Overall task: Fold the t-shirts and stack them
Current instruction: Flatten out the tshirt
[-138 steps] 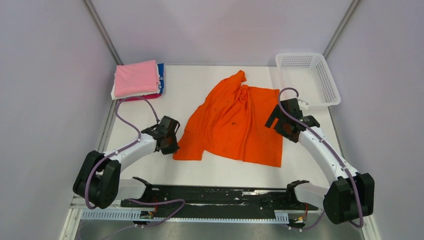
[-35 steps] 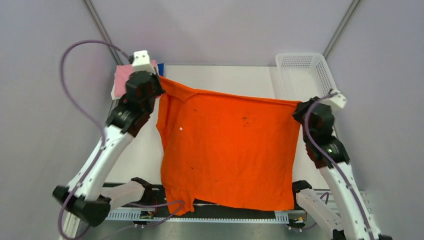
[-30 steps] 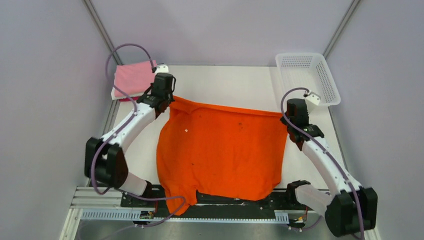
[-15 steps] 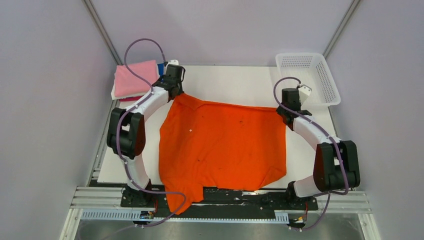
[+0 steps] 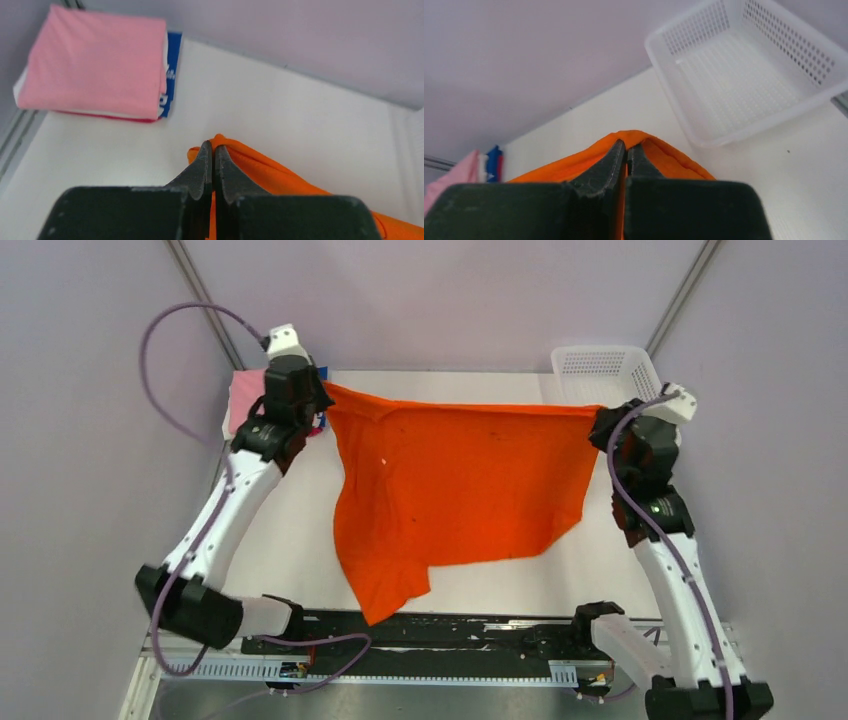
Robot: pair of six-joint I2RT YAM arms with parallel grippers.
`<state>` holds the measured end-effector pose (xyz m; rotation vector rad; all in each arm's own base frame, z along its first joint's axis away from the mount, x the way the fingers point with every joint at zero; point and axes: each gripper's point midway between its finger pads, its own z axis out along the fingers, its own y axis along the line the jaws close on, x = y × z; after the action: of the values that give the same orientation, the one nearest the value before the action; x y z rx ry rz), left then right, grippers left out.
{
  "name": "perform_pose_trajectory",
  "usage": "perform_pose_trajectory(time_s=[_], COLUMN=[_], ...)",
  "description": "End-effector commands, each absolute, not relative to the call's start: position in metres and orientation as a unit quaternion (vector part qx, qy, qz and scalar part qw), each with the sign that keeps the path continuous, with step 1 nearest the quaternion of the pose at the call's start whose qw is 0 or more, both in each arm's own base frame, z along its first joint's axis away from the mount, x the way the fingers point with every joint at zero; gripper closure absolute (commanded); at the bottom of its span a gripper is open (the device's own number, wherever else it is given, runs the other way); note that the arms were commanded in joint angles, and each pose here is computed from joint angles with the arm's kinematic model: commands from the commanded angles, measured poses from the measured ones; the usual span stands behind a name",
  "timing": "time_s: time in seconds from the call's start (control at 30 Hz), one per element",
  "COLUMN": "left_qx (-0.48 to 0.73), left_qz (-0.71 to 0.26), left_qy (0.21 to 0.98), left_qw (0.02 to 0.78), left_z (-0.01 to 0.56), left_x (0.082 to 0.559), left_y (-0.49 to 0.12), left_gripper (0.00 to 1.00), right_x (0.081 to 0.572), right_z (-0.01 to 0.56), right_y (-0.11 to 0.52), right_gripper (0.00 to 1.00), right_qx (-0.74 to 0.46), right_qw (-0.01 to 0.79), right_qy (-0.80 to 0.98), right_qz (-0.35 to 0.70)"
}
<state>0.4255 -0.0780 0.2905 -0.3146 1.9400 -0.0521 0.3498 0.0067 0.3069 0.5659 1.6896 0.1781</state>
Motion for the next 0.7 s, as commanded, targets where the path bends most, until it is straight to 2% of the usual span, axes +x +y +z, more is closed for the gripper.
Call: perform_pose_trajectory(time_s=[0.0,0.13,0.33,0.5,0.67], left_qx=[-0.162,-0.155,-0.129,-0.118,-0.102], left_qz=[-0.083,-0.121,-0.173,-0.199,-0.218], left_qy=[0.703,0.642,0.563,0.519,0.495], left_qw=[0.688,0.741,0.798,0.823,0.835], left_z=[0.431,0.491,0.557,0.586,0.601], left_x=[0.364,0.298,0.206,0.146,0.113], left_y=[-0.053,-0.039,-0.024,-0.013,-0.01], left_gripper=[1.0,1.0,1.0,1.0,1.0], right_x=[0.295,0.233,0.154,0.114,0.091], right_z=[0.413,0.476,0.54,0.561,0.566], right_y=[0.006,0.018,0.033,0.05,0.056], right_gripper=[1.0,1.0,1.0,1.0,1.0], right_qx=[0.218,0.175,0.114,0.064,0.044], right_qw=[0.716,0.763,0.803,0.806,0.807], right_qy=[0.652,0.594,0.531,0.515,0.507], right_qz=[0.125,0.186,0.247,0.285,0.301])
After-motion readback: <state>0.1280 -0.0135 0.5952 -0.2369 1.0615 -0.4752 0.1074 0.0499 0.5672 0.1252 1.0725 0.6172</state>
